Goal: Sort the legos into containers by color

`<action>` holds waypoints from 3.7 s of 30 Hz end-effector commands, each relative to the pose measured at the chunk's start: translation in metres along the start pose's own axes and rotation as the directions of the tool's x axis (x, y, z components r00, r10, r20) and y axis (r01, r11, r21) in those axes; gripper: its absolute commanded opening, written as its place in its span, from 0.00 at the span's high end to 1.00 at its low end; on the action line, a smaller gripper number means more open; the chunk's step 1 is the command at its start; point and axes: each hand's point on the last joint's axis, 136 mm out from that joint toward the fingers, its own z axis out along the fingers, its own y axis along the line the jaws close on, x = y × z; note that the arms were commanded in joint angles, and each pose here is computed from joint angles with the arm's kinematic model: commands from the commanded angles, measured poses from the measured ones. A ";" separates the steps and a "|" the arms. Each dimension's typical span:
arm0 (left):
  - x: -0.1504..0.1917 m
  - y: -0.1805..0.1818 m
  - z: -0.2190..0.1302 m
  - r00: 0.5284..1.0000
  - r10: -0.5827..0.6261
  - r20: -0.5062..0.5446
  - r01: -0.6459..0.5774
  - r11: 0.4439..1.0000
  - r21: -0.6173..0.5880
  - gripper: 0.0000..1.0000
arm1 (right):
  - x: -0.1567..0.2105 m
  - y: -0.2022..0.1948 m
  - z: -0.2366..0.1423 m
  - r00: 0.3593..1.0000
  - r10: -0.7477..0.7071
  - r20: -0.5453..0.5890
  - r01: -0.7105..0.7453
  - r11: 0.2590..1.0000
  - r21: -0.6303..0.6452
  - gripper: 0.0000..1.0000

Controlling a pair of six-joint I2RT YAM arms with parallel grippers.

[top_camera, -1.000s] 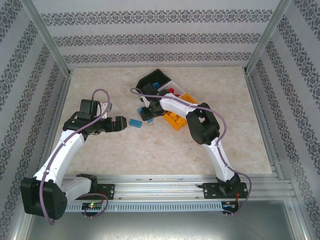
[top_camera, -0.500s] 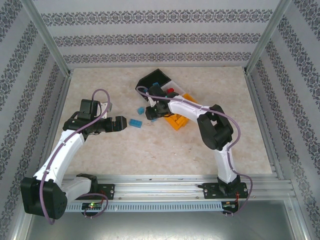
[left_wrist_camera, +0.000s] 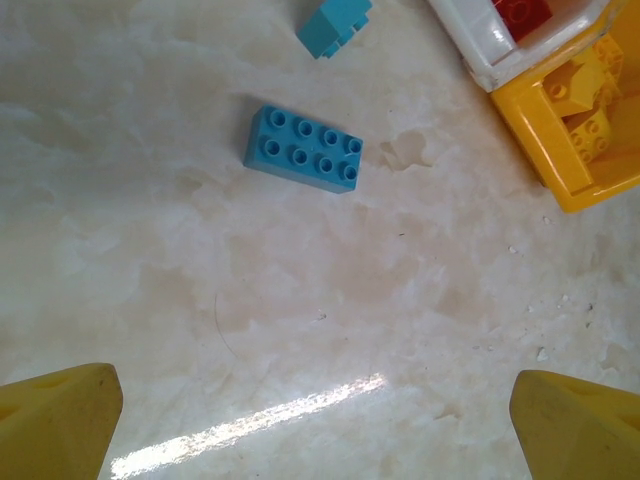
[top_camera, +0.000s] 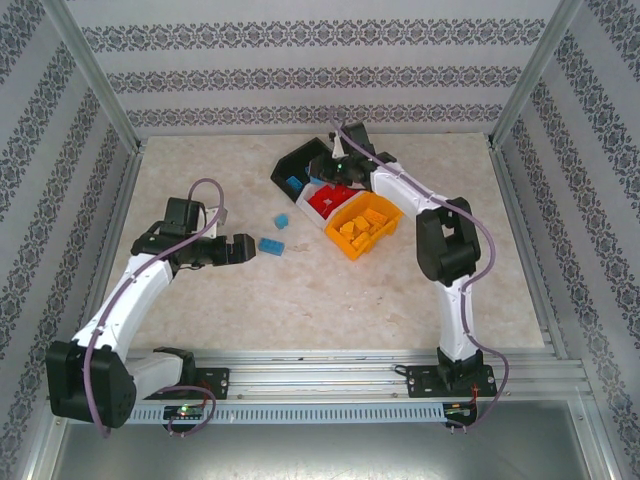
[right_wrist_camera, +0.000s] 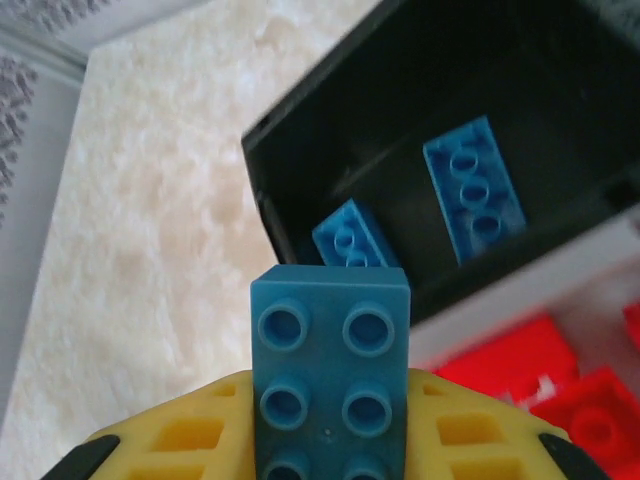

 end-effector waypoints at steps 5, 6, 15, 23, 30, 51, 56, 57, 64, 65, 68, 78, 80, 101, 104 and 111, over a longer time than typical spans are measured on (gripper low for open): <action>0.018 0.003 0.016 0.994 0.045 -0.099 -0.051 0.997 -0.058 0.00 | -0.046 0.004 0.036 0.998 0.056 0.015 -0.054 0.996 -0.075 0.36; 0.021 0.003 0.018 0.992 0.050 -0.116 -0.060 0.995 -0.076 0.00 | -0.051 0.005 0.034 0.999 0.049 0.018 -0.048 0.996 -0.069 0.36; 0.036 -0.006 0.058 0.961 0.111 -0.253 -0.168 0.961 -0.219 0.00 | 0.009 0.038 -0.036 0.995 -0.084 0.045 0.086 0.995 -0.045 0.33; 0.006 -0.001 0.108 0.938 0.175 -0.298 -0.261 0.924 -0.279 0.00 | 0.111 0.018 -0.060 0.994 -0.086 -0.074 0.084 0.996 -0.019 0.32; -0.012 0.008 0.139 0.922 0.231 -0.312 -0.328 0.892 -0.311 0.00 | 0.141 0.023 -0.073 0.987 -0.106 -0.121 0.103 0.994 -0.031 0.31; -0.032 -0.002 0.176 0.928 0.190 -0.320 -0.279 0.925 -0.258 0.47 | 0.184 -0.007 -0.091 0.982 -0.076 -0.174 0.079 0.997 0.014 0.32; -0.045 -0.017 0.156 0.956 0.127 -0.264 -0.187 0.959 -0.215 0.47 | 0.191 -0.015 -0.101 0.981 -0.078 -0.179 0.084 0.996 0.029 0.31; -0.053 -0.022 0.150 0.965 0.111 -0.240 -0.159 0.968 -0.193 0.46 | 0.192 -0.017 -0.104 0.981 -0.076 -0.177 0.082 0.996 0.031 0.32; -0.142 -0.050 0.128 0.999 -0.019 -0.050 0.018 0.999 -0.030 0.45 | 0.212 -0.027 -0.129 0.983 -0.061 -0.174 0.070 0.997 0.045 0.32; -0.157 -0.055 0.129 0.999 -0.034 -0.031 0.034 0.999 -0.005 0.45 | 0.216 -0.029 -0.133 0.983 -0.055 -0.175 0.065 0.997 0.050 0.32; -0.197 -0.067 0.137 0.999 -0.047 0.022 0.046 0.998 0.032 0.45 | 0.226 -0.032 -0.144 0.984 -0.047 -0.175 0.058 0.997 0.059 0.32; -0.290 -0.088 0.181 0.988 -0.093 0.126 0.076 0.989 0.128 0.35 | 0.233 -0.031 -0.183 0.988 -0.058 -0.142 0.072 0.993 0.095 0.31; -0.294 -0.089 0.189 0.986 -0.112 0.126 0.092 0.983 0.158 0.26 | 0.233 -0.030 -0.186 0.988 -0.061 -0.142 0.075 0.993 0.097 0.32; -0.128 -0.016 0.173 0.992 0.081 -0.095 -0.096 0.980 -0.172 0.06 | 0.247 -0.013 -0.155 0.976 -0.093 -0.196 0.102 0.994 0.036 0.32; -0.117 -0.017 0.181 0.987 0.092 -0.129 -0.113 0.980 -0.162 0.13 | 0.249 -0.015 -0.154 0.976 -0.091 -0.199 0.102 0.994 0.041 0.32; -0.101 -0.019 0.199 0.976 0.104 -0.192 -0.136 0.977 -0.162 0.26 | 0.248 -0.015 -0.154 0.978 -0.086 -0.190 0.097 0.994 0.045 0.32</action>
